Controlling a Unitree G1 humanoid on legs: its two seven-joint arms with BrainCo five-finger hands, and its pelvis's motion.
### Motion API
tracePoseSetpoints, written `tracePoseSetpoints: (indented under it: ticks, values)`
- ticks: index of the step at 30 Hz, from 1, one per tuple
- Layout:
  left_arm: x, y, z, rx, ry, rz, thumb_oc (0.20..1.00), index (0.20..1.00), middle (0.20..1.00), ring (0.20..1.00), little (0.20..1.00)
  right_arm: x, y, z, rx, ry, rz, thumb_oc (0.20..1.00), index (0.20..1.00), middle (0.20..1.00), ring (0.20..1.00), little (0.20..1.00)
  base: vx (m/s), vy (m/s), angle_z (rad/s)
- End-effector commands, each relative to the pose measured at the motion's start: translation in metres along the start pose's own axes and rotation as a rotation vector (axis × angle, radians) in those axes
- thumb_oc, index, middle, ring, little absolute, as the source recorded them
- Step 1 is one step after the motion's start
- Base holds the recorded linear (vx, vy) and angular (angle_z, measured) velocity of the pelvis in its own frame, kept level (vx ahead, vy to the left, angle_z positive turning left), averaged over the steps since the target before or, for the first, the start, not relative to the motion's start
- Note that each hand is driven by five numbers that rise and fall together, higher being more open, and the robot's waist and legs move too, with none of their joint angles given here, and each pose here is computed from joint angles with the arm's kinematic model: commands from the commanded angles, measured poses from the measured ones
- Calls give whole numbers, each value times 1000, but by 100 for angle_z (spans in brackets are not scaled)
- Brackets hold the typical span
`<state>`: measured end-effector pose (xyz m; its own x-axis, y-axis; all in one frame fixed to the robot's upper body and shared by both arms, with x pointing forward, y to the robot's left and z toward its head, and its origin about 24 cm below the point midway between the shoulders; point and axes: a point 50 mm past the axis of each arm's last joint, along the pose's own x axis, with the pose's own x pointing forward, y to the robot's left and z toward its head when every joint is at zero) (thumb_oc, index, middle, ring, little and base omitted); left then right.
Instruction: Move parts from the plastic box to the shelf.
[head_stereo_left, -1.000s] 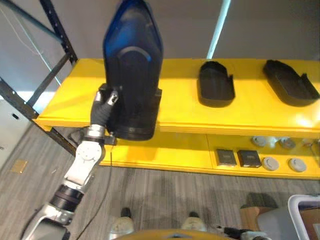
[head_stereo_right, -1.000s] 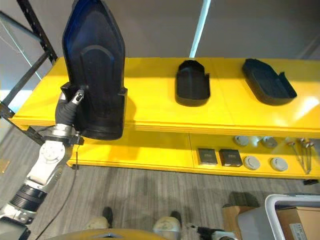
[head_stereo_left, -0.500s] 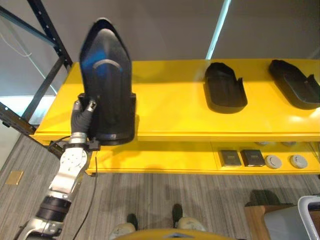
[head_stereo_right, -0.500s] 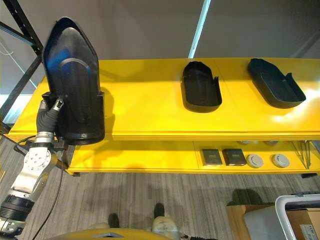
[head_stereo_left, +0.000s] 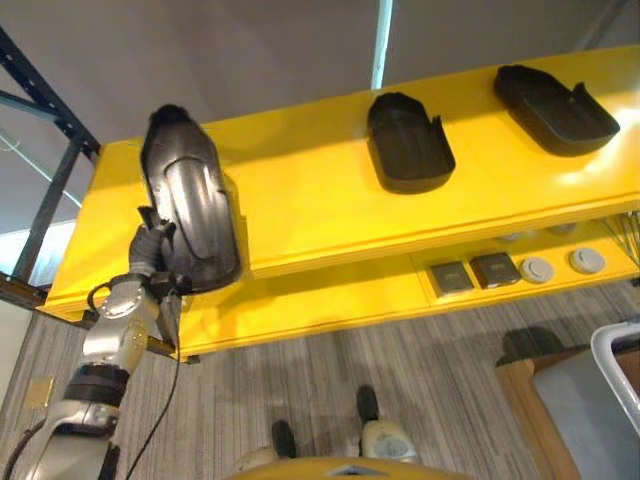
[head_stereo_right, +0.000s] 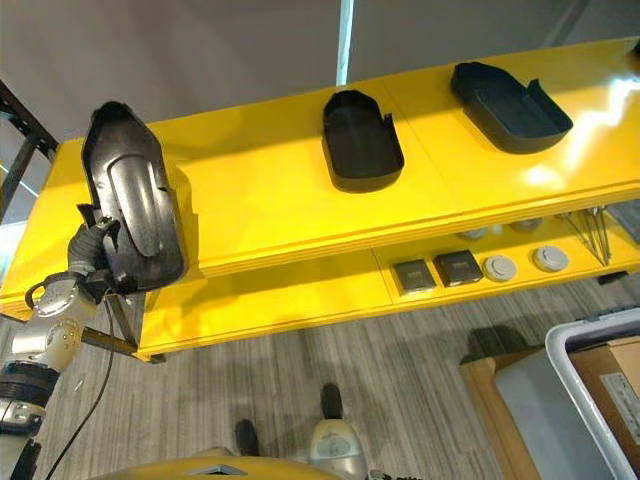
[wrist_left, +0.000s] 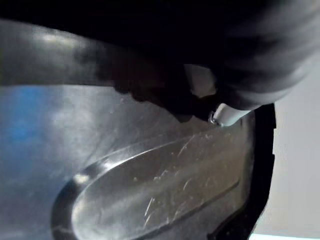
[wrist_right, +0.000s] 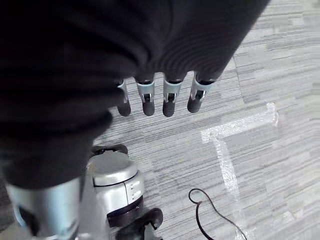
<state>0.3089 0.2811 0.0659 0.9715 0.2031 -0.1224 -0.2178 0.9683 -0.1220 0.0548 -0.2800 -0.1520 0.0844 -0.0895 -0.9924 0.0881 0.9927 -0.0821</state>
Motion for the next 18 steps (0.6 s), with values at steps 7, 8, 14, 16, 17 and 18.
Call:
tracePoseSetpoints:
  ticks: [7,8,14,16,17,18]
  values:
    - [34,25,101,98,-193,16,200,200,200,200,200,-5,-7,28,-54,-55,-3,1000,1000,1000,1000,1000,-29,28,-11]
    - [35,26,103,111,-186,8,200,200,200,200,200,-5,-7,30,-52,-62,-4,1000,1000,1000,1000,1000,1,13,-7]
    - [38,30,115,142,-171,11,200,200,200,200,200,-7,-7,43,-63,-100,-12,1000,1000,1000,1000,1000,-10,0,-2]
    - [40,28,119,132,-176,15,200,200,200,200,200,-7,-5,49,-65,-119,-6,1000,1000,1000,1000,1000,-32,-30,0]
    - [40,27,120,131,-178,15,200,200,200,200,200,-7,-4,50,-65,-123,-5,1000,1000,1000,1000,1000,-23,-40,1]
    - [41,25,123,131,-180,20,200,200,200,200,200,-7,-2,53,-71,-131,-2,1000,1000,1000,1000,1000,-13,-34,1]
